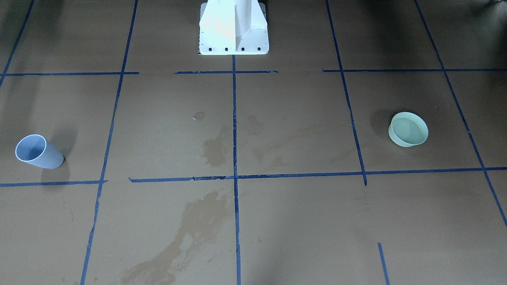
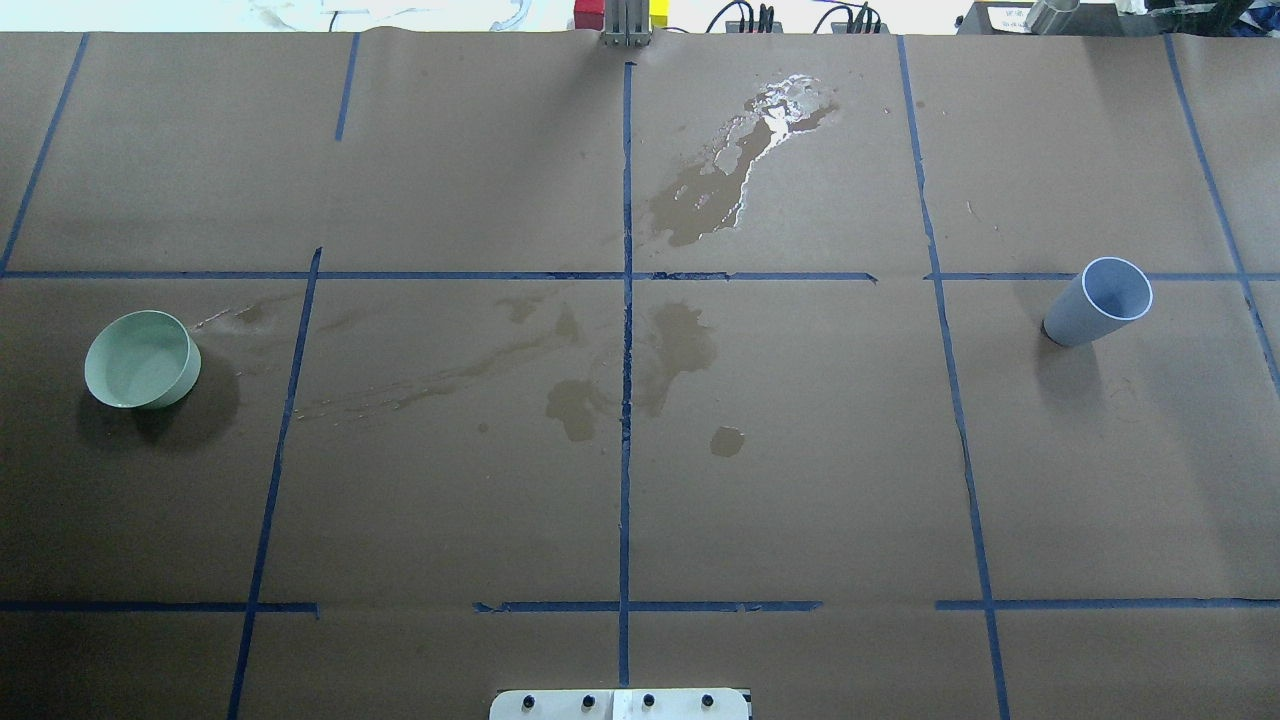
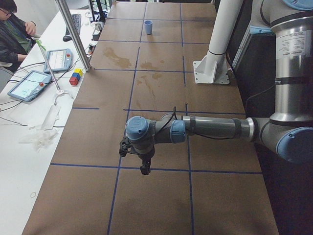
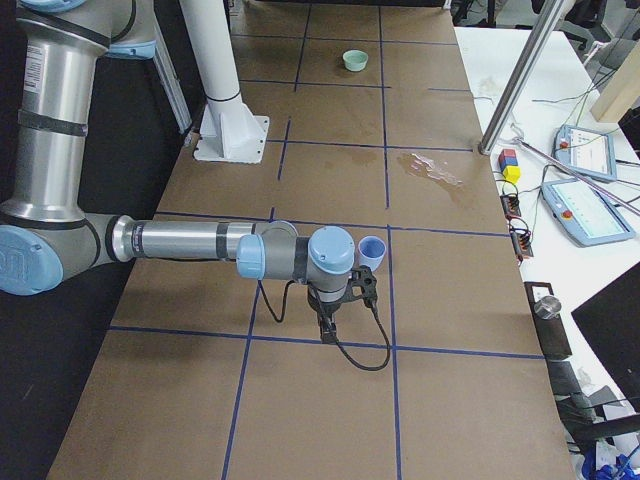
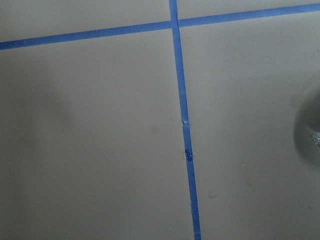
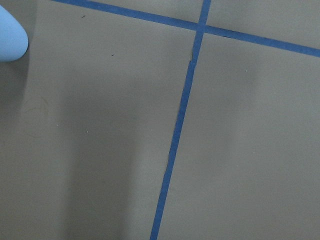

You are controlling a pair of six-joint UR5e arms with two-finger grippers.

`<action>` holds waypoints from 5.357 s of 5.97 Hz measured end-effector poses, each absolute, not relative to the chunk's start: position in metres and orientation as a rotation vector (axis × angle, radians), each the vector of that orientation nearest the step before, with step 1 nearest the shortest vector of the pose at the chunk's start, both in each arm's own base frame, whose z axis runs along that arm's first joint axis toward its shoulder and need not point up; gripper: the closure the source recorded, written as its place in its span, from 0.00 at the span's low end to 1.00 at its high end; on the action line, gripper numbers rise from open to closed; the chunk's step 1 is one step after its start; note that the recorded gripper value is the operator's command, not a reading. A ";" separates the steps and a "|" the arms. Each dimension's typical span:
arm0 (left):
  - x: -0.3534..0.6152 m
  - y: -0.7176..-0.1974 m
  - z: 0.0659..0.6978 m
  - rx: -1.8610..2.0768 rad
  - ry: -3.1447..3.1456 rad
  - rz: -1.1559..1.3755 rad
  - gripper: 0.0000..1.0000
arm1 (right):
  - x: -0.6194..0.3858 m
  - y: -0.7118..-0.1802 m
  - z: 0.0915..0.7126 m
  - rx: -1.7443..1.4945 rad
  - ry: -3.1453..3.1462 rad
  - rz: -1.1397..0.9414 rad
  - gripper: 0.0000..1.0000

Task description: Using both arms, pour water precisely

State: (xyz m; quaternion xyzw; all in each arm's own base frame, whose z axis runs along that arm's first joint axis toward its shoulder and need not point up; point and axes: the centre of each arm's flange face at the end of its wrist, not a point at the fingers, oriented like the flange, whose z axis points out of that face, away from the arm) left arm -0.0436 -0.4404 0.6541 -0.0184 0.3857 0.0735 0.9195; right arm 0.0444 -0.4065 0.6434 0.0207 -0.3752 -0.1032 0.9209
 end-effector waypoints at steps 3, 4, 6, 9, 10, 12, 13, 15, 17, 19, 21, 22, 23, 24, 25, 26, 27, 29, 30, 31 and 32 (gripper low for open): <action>-0.034 -0.442 0.651 -0.037 0.794 0.177 0.00 | 0.042 -0.408 0.642 0.062 -0.769 -0.227 0.00; -0.033 -0.453 0.640 -0.015 0.792 0.188 0.00 | 0.041 -0.410 0.644 0.090 -0.767 -0.239 0.00; -0.030 -0.506 0.590 0.093 0.785 0.232 0.00 | 0.040 -0.413 0.644 0.109 -0.768 -0.225 0.00; -0.007 -0.515 0.571 0.165 0.802 0.228 0.00 | 0.040 -0.413 0.643 0.110 -0.771 -0.220 0.00; 0.034 -0.509 0.573 0.150 0.824 0.188 0.00 | 0.040 -0.413 0.643 0.110 -0.772 -0.220 0.00; 0.116 -0.488 0.586 0.138 0.907 0.065 0.00 | 0.040 -0.413 0.645 0.107 -0.771 -0.220 0.00; 0.152 -0.477 0.599 0.143 0.928 0.012 0.00 | 0.040 -0.413 0.645 0.106 -0.771 -0.220 0.00; 0.209 -0.461 0.618 0.162 0.897 -0.051 0.53 | 0.040 -0.412 0.646 0.106 -0.770 -0.221 0.00; 0.224 -0.455 0.621 0.157 0.887 -0.060 1.00 | 0.040 -0.412 0.646 0.107 -0.769 -0.222 0.00; 0.225 -0.453 0.623 0.149 0.888 -0.058 1.00 | 0.041 -0.412 0.645 0.108 -0.769 -0.221 0.00; 0.228 -0.452 0.613 0.119 0.926 -0.037 1.00 | 0.041 -0.412 0.645 0.109 -0.769 -0.221 0.00; 0.231 -0.455 0.598 0.096 0.969 -0.018 1.00 | 0.041 -0.412 0.644 0.111 -0.769 -0.221 0.00; 0.237 -0.466 0.570 0.089 0.996 -0.007 1.00 | 0.041 -0.412 0.643 0.112 -0.769 -0.222 0.00; 0.248 -0.482 0.523 0.089 1.005 -0.004 1.00 | 0.041 -0.413 0.643 0.114 -0.769 -0.222 0.00; 0.262 -0.500 0.460 0.088 1.014 -0.021 1.00 | 0.041 -0.413 0.642 0.114 -0.770 -0.222 0.00; 0.285 -0.515 0.391 0.075 1.040 -0.057 1.00 | 0.041 -0.413 0.642 0.115 -0.769 -0.222 0.00; 0.321 -0.517 0.335 0.059 1.068 -0.098 1.00 | 0.041 -0.413 0.641 0.115 -0.769 -0.222 0.00; 0.414 -0.489 0.266 0.045 1.090 -0.178 1.00 | 0.040 -0.413 0.642 0.113 -0.768 -0.221 0.00; 0.459 -0.475 0.245 0.049 1.087 -0.210 1.00 | 0.040 -0.413 0.643 0.112 -0.767 -0.221 0.00; 0.497 -0.467 0.234 0.054 1.075 -0.238 1.00 | 0.040 -0.413 0.642 0.113 -0.767 -0.221 0.00; 0.530 -0.462 0.229 0.059 1.056 -0.256 1.00 | 0.040 -0.413 0.642 0.113 -0.767 -0.221 0.00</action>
